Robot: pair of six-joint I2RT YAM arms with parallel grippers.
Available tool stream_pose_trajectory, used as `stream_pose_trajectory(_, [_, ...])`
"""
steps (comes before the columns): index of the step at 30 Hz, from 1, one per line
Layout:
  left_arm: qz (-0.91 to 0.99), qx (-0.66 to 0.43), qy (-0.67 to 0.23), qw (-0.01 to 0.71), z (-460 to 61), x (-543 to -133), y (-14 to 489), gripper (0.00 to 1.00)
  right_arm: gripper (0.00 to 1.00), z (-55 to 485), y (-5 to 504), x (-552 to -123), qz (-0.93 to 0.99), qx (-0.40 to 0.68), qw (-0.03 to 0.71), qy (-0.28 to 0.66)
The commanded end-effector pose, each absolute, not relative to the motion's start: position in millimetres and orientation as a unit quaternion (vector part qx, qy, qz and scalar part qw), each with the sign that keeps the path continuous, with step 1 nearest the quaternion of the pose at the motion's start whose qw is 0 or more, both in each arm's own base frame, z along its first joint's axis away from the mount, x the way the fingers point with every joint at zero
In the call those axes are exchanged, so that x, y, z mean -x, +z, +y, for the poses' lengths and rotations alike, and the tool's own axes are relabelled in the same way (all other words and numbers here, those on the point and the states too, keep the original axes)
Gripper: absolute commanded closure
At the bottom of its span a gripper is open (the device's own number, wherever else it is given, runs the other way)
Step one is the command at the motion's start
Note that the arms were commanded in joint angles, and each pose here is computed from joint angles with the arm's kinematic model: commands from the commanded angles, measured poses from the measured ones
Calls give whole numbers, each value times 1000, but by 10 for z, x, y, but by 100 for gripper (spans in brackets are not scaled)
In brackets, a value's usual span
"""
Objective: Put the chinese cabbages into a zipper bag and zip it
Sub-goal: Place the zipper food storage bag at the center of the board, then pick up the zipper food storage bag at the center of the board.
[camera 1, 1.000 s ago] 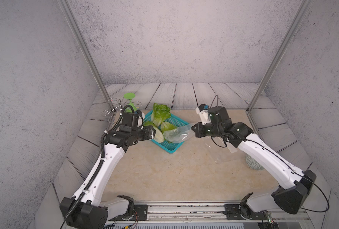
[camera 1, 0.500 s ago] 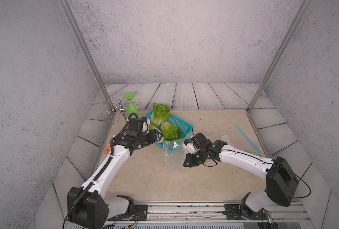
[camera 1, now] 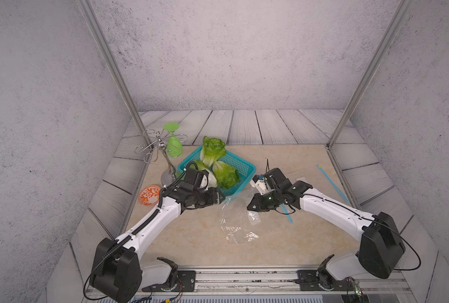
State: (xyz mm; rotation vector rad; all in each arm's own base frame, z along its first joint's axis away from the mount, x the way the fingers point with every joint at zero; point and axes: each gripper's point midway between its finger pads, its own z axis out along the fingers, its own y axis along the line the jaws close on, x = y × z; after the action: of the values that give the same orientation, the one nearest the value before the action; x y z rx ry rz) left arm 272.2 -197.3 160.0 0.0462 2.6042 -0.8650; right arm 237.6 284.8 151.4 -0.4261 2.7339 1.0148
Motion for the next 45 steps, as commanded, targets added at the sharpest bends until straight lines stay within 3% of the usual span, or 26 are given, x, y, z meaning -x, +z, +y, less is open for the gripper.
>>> stream_pose_trajectory(1, [932,-49,-300,198,-1901,-2556,1686,22,72,2481,1577,-2533,935,110,115,317])
stream_pose_trajectory(4, [936,-65,-290,188,-1832,-2409,1641,13,60,2160,1506,-2630,945,69,112,300])
stream_pose_trajectory(10, [908,-43,-370,194,-2014,-2328,1494,1,55,2097,1111,-2618,955,33,77,284])
stream_pose_trajectory(20, [900,-85,-365,223,-2304,-2399,1243,12,53,2137,546,-2578,958,-8,29,285])
stream_pose_trajectory(23, [901,-91,-359,228,-2410,-2437,1179,21,53,2135,474,-2574,959,-8,23,281])
stream_pose_trajectory(25, [902,-91,-354,231,-2451,-2459,1164,32,53,2150,448,-2568,958,-6,19,284])
stream_pose_trajectory(31, [919,-118,-292,237,-2283,-2448,1193,100,52,2239,694,-2621,947,21,40,319])
stream_pose_trajectory(35, [924,-159,-231,261,-2008,-2379,1503,100,49,2190,1171,-2819,934,29,106,341])
stream_pose_trajectory(38, [918,-168,-220,285,-1816,-2347,1695,100,39,2024,1256,-2981,939,23,147,311])
stream_pose_trajectory(45, [963,-62,-151,216,-1088,-2528,1441,100,22,2111,1118,-3355,926,24,151,345])
